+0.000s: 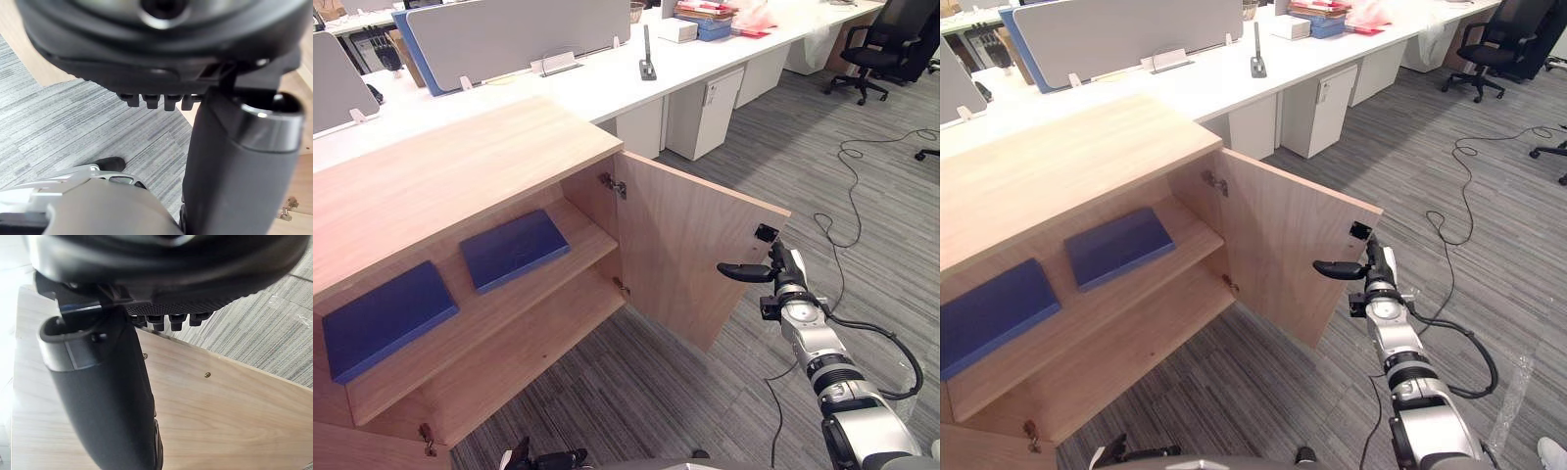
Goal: Walk over to the cabinet, pick up the folder, carry it to the office cabinet, place the folder inside the office cabinet, then close the office cabinet door
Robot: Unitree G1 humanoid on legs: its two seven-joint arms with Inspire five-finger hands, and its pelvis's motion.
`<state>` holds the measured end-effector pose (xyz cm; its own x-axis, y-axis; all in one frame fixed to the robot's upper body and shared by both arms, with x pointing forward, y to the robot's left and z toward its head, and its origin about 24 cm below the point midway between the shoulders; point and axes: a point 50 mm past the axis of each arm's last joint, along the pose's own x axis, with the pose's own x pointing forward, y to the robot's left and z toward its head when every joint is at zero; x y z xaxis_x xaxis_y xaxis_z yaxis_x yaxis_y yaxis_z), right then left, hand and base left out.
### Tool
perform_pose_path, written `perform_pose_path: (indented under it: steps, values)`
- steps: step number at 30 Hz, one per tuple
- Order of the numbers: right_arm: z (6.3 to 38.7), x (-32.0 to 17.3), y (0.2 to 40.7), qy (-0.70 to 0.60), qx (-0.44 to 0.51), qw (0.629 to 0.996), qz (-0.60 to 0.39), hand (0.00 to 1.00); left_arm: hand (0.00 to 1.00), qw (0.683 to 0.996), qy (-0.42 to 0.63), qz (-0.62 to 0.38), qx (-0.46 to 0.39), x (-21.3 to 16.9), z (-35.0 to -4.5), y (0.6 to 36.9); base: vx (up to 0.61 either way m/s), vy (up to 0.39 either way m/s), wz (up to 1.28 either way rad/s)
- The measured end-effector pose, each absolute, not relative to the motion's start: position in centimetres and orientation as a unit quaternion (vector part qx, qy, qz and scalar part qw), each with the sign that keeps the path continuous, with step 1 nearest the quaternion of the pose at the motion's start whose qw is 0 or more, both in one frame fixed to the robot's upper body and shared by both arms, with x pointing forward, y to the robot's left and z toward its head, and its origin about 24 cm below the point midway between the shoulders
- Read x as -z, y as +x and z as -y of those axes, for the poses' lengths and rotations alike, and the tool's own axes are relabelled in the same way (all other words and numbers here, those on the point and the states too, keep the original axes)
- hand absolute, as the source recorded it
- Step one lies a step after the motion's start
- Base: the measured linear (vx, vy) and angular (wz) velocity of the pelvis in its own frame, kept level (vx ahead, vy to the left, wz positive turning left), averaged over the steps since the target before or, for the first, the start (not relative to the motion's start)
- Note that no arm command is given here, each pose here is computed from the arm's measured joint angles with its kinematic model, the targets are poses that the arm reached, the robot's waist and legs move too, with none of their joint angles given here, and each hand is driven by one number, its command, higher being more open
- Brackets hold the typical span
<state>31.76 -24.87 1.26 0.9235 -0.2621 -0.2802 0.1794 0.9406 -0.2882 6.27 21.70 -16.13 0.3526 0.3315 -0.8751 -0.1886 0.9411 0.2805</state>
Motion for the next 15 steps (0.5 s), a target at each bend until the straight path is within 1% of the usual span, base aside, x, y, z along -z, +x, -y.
perform_pose_path:
  steps: [4,5,6,8,9,10,12,14,15]
  values:
    - [24.5,-1.4,32.0,-0.158,0.088,0.97,-0.161,1.0,1.0,0.82,0.066,-0.545,-0.162,16.1,-21.9,6.2,-0.04,0.003,-0.09]
    - [24.4,-1.5,32.0,-0.184,0.074,0.967,-0.16,1.0,1.0,0.819,0.066,-0.546,-0.162,16.1,-22.0,6.2,-0.03,0.002,-0.08]
    - [24.3,-1.8,32.0,-0.25,0.045,0.955,-0.154,1.0,1.0,0.819,0.065,-0.545,-0.167,16.1,-22.1,6.1,-0.03,0.001,-0.08]
    - [24.0,-2.0,32.0,-0.287,0.024,0.946,-0.148,1.0,1.0,0.818,0.063,-0.546,-0.172,16.1,-22.3,6.0,-0.01,-0.004,-0.08]
    - [23.4,-2.8,31.7,-0.377,-0.03,0.917,-0.127,1.0,1.0,0.813,0.061,-0.551,-0.178,16.2,-22.4,5.7,-0.02,-0.019,-0.14]
    - [23.2,-3.3,31.0,-0.44,-0.068,0.889,-0.109,1.0,1.0,0.811,0.064,-0.553,-0.181,16.2,-22.6,5.8,-0.01,-0.026,-0.17]
    - [22.7,-3.8,29.9,-0.506,-0.121,0.85,-0.085,1.0,1.0,0.808,0.066,-0.555,-0.185,16.2,-22.7,5.9,0.0,-0.051,-0.19]
    - [20.6,-4.7,28.6,-0.562,-0.216,0.798,-0.044,1.0,1.0,0.804,0.069,-0.56,-0.189,16.3,-22.9,5.7,0.0,-0.091,-0.27]
    - [20.0,-4.9,28.2,-0.566,-0.24,0.788,-0.032,1.0,1.0,0.804,0.068,-0.559,-0.191,16.3,-22.9,5.8,-0.02,-0.104,-0.19]
